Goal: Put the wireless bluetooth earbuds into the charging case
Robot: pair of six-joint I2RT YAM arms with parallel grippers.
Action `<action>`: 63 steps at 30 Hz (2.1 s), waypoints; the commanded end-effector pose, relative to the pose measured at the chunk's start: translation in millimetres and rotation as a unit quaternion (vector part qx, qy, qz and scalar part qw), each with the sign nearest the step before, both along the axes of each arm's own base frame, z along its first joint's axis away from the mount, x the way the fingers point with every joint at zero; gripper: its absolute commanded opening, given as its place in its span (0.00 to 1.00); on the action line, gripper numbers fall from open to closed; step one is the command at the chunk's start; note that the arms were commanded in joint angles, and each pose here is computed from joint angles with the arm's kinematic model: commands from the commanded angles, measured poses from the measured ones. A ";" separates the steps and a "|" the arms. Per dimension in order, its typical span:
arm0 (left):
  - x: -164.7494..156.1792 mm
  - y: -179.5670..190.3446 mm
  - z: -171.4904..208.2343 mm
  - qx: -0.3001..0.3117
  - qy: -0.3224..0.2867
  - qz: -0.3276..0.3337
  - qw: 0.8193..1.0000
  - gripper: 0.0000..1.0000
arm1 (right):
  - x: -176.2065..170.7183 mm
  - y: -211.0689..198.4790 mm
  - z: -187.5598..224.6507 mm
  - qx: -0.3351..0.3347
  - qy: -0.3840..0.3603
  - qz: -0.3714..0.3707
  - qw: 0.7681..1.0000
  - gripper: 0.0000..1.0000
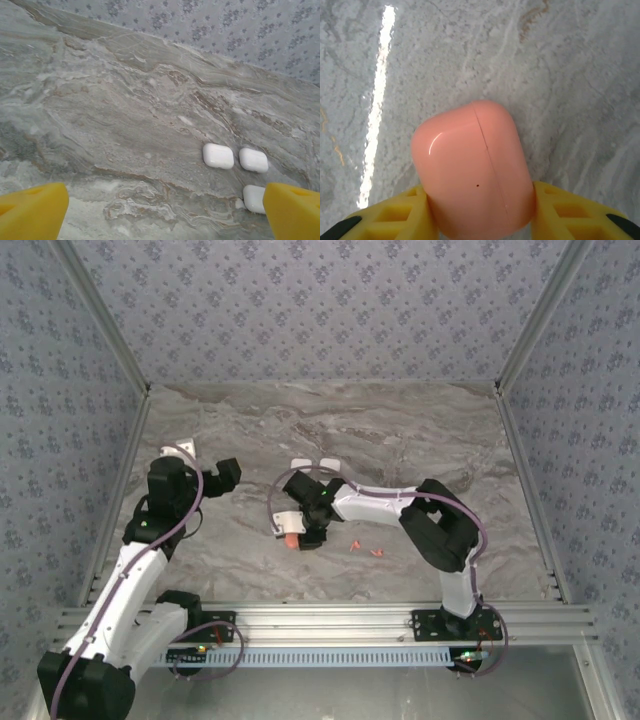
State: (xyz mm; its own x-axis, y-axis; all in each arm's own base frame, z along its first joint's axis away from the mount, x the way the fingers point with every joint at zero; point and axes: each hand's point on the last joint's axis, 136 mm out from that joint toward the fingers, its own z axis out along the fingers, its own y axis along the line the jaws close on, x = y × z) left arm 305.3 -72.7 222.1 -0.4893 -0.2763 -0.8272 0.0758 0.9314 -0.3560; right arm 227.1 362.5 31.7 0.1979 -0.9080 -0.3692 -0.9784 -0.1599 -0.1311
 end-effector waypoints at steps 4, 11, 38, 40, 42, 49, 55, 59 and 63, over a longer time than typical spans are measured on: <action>-2.9 -37.2 14.1 -0.068 -0.003 -0.094 0.993 0.96 | 30.6 -18.5 76.1 0.086 -0.048 -0.084 0.992 0.42; -8.5 -95.2 30.9 -0.182 0.008 -0.210 0.961 0.91 | 62.8 -72.9 144.0 0.176 -0.122 -0.207 0.955 0.41; -34.5 -259.2 67.6 -0.274 0.045 -0.413 0.867 0.63 | 69.8 -105.1 227.0 0.276 -0.211 -0.254 0.902 0.42; -34.8 -262.8 66.6 -0.275 0.047 -0.416 0.866 0.59 | 69.3 -104.4 226.4 0.276 -0.210 -0.253 0.903 0.42; -34.4 -265.1 65.7 -0.276 0.047 -0.417 0.864 0.55 | 69.4 -104.0 227.0 0.276 -0.210 -0.253 0.903 0.43; -33.3 -268.8 64.3 -0.277 0.051 -0.421 0.862 0.34 | 70.3 -103.4 225.5 0.273 -0.207 -0.255 0.904 0.43; -32.1 -269.2 64.7 -0.276 0.049 -0.420 0.863 0.23 | 70.7 -100.7 227.3 0.277 -0.199 -0.255 0.905 0.45; -30.6 -268.3 65.9 -0.274 0.041 -0.418 0.865 0.20 | 68.8 -101.9 230.6 0.281 -0.182 -0.258 0.906 0.59; -30.4 -265.5 71.5 -0.270 0.013 -0.419 0.867 0.18 | 63.0 -107.4 240.3 0.312 -0.149 -0.268 0.899 0.81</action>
